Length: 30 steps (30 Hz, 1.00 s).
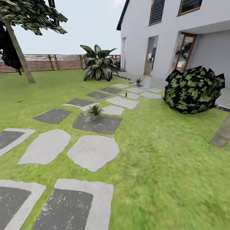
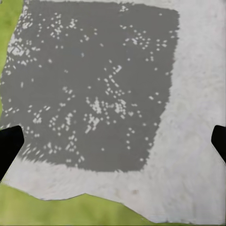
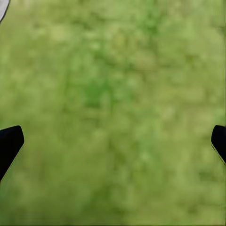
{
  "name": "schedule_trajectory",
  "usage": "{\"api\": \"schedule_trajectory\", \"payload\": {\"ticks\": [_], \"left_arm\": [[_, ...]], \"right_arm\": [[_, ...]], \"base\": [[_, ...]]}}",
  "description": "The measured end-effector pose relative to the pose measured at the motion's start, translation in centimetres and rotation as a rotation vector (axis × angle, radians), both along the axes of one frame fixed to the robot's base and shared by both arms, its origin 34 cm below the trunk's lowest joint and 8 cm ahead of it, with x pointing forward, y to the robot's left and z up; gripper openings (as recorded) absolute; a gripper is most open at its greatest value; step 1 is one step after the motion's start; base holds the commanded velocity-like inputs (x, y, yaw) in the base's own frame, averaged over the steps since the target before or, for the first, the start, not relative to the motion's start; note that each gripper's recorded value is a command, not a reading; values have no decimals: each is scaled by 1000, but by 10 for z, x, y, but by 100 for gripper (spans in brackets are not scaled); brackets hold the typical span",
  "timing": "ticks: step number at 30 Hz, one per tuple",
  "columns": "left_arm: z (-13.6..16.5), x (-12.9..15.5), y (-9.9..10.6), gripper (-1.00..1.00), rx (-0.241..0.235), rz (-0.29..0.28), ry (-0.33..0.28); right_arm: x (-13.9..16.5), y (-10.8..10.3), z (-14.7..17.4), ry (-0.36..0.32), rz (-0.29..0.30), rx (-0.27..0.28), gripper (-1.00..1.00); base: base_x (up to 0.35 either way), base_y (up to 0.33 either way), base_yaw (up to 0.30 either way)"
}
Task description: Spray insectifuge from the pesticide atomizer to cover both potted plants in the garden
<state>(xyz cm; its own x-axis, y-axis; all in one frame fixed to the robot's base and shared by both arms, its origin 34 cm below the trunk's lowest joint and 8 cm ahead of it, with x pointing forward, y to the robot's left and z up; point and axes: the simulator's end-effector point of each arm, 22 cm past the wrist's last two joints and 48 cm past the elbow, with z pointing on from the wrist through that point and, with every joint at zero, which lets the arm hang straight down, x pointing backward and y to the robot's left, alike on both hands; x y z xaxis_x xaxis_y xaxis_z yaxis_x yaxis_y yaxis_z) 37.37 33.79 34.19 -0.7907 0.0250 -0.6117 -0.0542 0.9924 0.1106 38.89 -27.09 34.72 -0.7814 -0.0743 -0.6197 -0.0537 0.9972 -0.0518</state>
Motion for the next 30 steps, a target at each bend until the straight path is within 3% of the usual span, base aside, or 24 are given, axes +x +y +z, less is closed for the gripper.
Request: {"api": "schedule_trajectory", "payload": {"ticks": [30], "left_arm": [[-3, -8, 1, 100, 1, 1, 19]], "right_arm": [[0, -1, 0, 0, -1, -2, 100]], "base": [[336, 0, 0]]}}
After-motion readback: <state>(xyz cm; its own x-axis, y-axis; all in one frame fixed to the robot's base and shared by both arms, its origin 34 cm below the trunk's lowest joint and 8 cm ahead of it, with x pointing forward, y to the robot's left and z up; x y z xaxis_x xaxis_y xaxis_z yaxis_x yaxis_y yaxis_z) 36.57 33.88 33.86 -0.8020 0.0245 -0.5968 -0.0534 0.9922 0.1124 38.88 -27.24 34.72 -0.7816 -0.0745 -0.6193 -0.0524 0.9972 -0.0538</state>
